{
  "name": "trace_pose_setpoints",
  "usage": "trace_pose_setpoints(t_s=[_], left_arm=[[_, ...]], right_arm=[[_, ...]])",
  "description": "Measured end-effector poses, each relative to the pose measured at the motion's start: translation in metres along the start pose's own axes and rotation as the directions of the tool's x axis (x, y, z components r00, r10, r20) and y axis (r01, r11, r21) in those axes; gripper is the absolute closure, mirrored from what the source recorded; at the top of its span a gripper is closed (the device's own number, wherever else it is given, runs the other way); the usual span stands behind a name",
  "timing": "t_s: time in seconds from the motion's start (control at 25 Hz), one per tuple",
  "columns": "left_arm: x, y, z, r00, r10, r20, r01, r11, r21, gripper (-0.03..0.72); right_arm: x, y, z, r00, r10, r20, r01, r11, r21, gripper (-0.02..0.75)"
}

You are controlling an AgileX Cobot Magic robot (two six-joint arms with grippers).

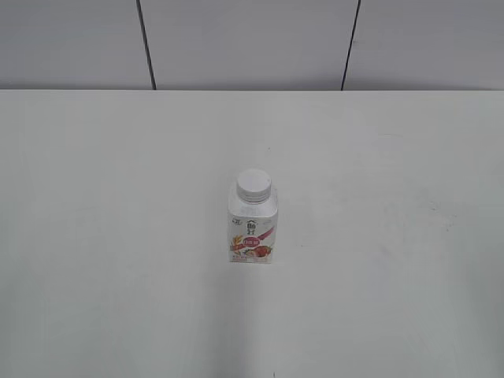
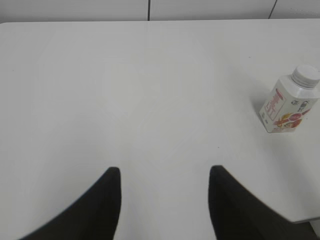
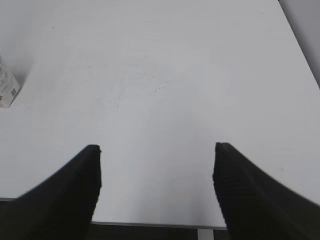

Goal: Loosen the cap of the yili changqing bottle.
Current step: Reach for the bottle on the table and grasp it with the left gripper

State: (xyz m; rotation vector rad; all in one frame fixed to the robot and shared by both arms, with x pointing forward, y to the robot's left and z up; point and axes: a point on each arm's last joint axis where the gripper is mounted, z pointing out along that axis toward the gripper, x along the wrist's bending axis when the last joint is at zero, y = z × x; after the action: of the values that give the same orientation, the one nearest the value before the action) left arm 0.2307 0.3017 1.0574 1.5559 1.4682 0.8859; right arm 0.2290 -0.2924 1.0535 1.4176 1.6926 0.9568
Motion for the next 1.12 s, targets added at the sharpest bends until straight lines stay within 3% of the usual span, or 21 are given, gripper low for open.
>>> trace_pose_setpoints(t_s=[0.96,1.12], left_arm=[[0.0,0.0,0.0,1.0,-0.001,0.001,0.001,1.0,-0.003,0.356],[0.001,0.02,-0.006,1.0,0.013,-0.02,-0.015,0.994,-0.107,0.356]], right_arm=[[0.0,0.0,0.0,1.0,0.0,0.0,0.0,1.0,0.0,0.184],[0.0,0.0,0.0,1.0,0.0,0.0,0.0,1.0,0.0,0.184]])
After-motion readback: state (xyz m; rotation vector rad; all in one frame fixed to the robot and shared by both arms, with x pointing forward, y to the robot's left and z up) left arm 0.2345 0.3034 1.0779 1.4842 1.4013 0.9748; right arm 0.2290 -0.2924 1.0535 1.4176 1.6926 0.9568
